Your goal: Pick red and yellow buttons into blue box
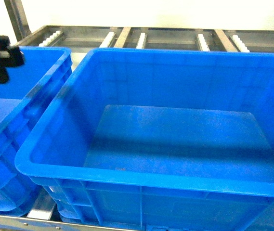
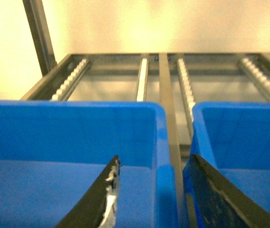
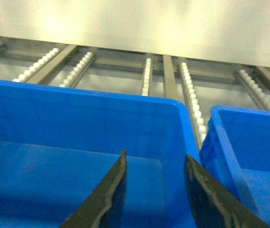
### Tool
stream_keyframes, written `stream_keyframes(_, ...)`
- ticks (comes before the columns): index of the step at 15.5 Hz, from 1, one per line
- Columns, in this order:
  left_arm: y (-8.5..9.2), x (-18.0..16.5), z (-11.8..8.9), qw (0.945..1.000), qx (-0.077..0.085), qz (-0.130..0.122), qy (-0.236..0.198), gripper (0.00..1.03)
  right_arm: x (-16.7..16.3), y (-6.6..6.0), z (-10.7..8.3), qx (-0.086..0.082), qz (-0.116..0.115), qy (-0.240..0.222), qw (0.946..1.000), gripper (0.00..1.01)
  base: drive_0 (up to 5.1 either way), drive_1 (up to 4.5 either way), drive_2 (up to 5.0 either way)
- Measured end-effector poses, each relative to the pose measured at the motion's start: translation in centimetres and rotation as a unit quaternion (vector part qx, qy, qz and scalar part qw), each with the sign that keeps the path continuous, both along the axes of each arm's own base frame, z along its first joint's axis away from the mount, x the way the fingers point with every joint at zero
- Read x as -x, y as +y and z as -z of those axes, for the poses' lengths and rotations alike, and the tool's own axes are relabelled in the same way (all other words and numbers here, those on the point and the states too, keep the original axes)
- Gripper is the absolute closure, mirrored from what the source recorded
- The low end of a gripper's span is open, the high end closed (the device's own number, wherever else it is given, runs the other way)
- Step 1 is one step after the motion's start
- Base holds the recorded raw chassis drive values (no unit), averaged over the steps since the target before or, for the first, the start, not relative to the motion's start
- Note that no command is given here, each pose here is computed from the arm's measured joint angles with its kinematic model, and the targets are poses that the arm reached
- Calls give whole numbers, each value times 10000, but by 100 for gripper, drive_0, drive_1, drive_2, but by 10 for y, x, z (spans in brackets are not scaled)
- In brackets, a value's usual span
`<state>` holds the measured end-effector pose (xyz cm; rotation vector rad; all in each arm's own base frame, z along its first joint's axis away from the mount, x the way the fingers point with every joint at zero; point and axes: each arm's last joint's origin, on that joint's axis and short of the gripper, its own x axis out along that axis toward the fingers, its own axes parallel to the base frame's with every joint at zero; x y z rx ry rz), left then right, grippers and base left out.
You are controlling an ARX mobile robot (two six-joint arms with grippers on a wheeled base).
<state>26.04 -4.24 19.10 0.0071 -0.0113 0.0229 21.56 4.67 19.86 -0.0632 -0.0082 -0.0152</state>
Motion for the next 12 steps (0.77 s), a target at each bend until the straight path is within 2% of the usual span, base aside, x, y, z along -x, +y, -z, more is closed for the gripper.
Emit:
stream_keyframes(1, 3, 12, -2, 9999, 26, 101, -93, 71, 10, -4, 3, -123, -138, -6, 9998, 71, 0, 0, 0)
stream_keyframes(2, 8, 26, 6, 9999, 5, 155, 35, 84, 18, -10, 10, -154, -126, 81, 9998, 82, 0, 0, 0)
stream_keyframes(3, 13, 35, 14, 9998, -14, 99, 184, 95, 26, -17, 16, -188, -40, 155, 9997, 95, 0, 0, 0)
stream_keyframes(4, 18, 43, 17, 9997, 6, 91, 222, 101, 31, -22, 17, -221, 1, 139, 9997, 99, 0, 0, 0)
stream_keyframes(6, 24, 60, 15, 9999, 22, 103, 71, 101, 43, -26, 18, -237, -117, 68, 9996, 99, 0, 0, 0)
stream_keyframes(8, 29, 75, 21, 9999, 27, 101, -22, 101, 54, -33, 23, -235, -53, 112, 9996, 99, 0, 0, 0)
stream_keyframes(10, 35, 87, 34, 9995, 13, 171, 273, 101, 63, -37, 26, -241, -115, 64, 9996, 99, 0, 0, 0)
stream_keyframes(11, 42, 94, 33, 9996, 22, 103, 248, 101, 66, -45, 29, -243, -114, -48, 9996, 99, 0, 0, 0)
stream_keyframes(12, 44, 97, 29, 9999, 30, 15, 139, 101, 70, -48, 36, -251, 32, 131, 9996, 99, 0, 0, 0)
